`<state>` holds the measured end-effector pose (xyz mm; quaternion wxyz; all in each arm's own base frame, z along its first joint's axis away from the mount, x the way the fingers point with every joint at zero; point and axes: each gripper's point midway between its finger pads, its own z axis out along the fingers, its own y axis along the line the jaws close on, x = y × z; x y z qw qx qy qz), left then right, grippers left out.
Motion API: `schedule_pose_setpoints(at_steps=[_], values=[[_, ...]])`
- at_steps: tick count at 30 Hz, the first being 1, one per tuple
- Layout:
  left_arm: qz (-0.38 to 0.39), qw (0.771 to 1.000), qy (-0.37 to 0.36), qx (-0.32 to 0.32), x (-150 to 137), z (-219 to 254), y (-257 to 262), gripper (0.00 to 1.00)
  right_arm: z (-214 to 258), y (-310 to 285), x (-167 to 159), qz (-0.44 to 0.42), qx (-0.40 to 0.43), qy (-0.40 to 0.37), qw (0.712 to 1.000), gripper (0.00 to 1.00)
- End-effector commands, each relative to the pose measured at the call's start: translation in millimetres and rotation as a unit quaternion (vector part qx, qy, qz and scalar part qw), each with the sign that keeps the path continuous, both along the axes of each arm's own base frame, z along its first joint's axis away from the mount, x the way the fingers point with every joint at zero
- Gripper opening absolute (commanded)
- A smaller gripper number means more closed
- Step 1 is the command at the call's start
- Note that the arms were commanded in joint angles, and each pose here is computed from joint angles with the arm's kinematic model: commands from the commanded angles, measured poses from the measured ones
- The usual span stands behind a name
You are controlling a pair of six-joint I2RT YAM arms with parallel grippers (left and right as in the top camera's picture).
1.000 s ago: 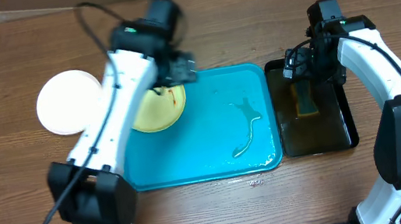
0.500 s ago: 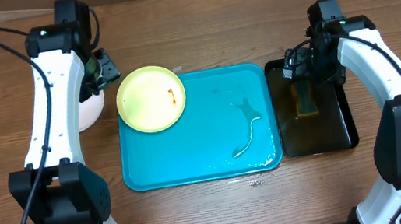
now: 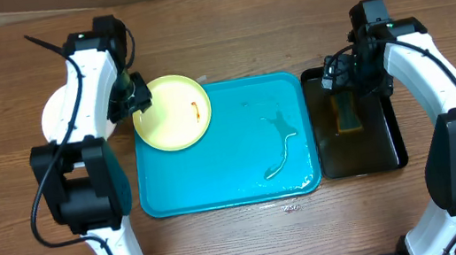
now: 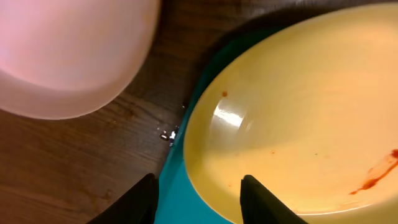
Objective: Clean dirty plates on tray and stack at the side
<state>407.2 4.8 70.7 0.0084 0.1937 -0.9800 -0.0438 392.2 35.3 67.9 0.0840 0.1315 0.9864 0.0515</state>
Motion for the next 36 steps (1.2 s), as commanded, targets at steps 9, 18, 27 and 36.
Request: schedule_pose_setpoints(at_steps=[9, 18, 27, 36], values=[[-0.078, 0.994, 0.056, -0.051, -8, -44, -18, 0.44, 15, 1, 8, 0.0, 0.004, -0.023, 1.0, 1.0], [-0.082, 0.996, 0.045, -0.013, -1, -43, 1, 0.54, 15, 1, 8, 0.0, 0.004, -0.023, 1.0, 1.0], [-0.083, 0.995, 0.043, -0.023, 0, -41, 0, 0.41, 15, 1, 8, 0.0, 0.004, -0.023, 1.0, 1.0], [-0.092, 0.995, 0.034, -0.022, 8, -8, 0, 0.45, 15, 1, 8, 0.0, 0.004, -0.023, 1.0, 1.0]])
